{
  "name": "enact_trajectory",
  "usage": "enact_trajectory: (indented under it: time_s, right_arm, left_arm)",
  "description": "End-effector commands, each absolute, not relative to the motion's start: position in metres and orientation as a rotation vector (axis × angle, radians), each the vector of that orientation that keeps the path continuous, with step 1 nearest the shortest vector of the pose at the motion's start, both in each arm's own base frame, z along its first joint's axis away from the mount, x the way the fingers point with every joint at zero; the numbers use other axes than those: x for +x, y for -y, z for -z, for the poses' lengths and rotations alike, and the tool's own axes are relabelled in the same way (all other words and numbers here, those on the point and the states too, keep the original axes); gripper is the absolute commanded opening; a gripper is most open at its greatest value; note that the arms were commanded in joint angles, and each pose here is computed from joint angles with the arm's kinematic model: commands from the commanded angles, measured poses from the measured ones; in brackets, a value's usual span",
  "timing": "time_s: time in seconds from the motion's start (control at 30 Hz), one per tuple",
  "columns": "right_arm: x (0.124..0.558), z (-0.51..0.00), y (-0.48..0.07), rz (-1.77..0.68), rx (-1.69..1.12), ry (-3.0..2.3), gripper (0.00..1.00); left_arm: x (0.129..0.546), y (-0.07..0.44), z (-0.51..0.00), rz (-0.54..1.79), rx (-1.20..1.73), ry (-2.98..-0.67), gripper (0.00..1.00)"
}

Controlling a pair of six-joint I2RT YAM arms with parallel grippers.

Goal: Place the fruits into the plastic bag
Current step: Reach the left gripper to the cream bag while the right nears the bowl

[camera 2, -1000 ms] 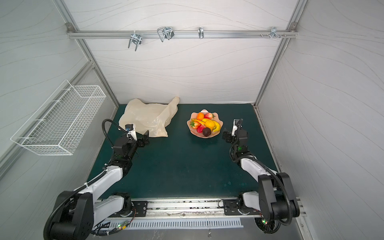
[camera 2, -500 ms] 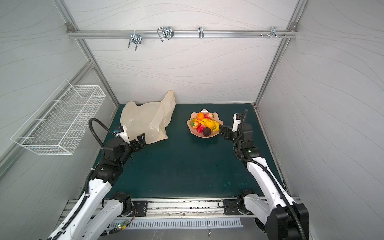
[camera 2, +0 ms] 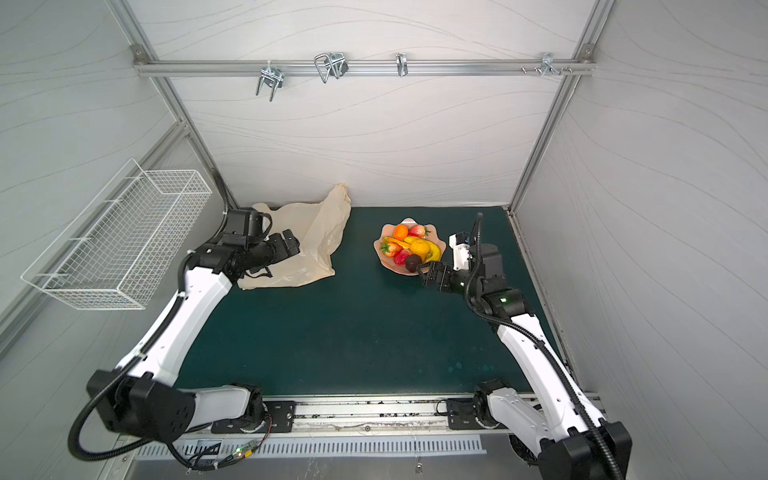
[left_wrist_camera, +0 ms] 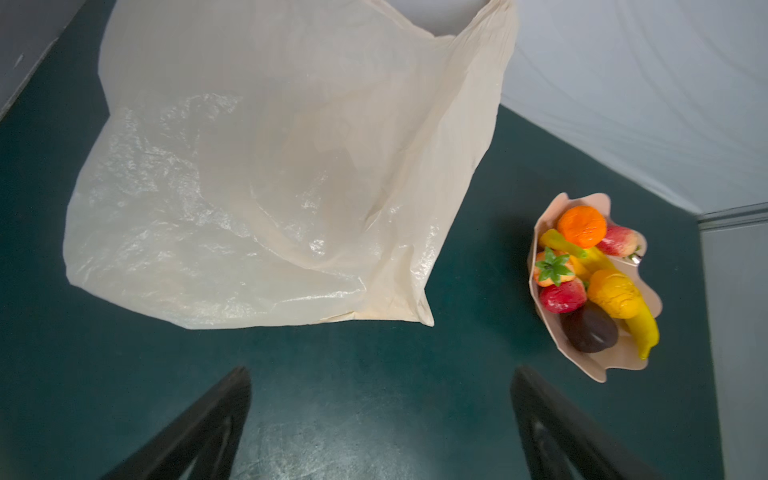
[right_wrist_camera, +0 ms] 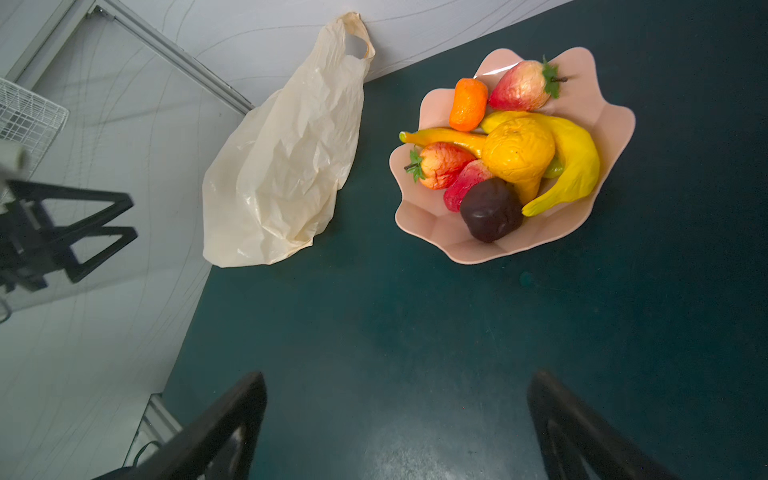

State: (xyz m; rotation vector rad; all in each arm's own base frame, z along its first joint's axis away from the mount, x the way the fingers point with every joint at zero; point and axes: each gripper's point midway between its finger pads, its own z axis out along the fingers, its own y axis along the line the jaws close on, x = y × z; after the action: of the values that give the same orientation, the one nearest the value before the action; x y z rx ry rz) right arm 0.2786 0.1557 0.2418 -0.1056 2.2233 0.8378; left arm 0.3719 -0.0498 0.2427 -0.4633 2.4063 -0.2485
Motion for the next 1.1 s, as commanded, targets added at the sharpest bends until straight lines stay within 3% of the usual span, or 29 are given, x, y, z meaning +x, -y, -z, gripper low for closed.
enact_trajectory:
  time_s: [0.0,0.3,0.53,0.87,1.07]
  right_arm:
    - [0.265,-0.249,-0.161,-0.898,-0.118,-2.242,0.99]
    - [0.263,-0.245,-0.166,-0.929,-0.119,-2.278,0.99]
    - [0.266,-0.243,-0.168,-0.942,-0.104,-2.298,0.99]
    - [0.278,-0.246,-0.167,-0.912,-0.094,-2.287,0.99]
    - [0.292,-0.241,-0.169,-0.892,-0.072,-2.308,0.99]
  left_arm:
    - [0.396,0.052,-0.247,0.142,-0.346,-2.444,0.98]
    - [0.481,0.077,-0.205,-0.131,-0.117,-2.566,0.98]
    - [0.512,0.083,-0.158,-0.36,0.018,-2.632,0.96]
    - [0.471,0.113,-0.109,-0.271,0.273,-2.696,0.52]
    - [0.423,0.124,-0.119,-0.23,0.445,-2.636,0.37]
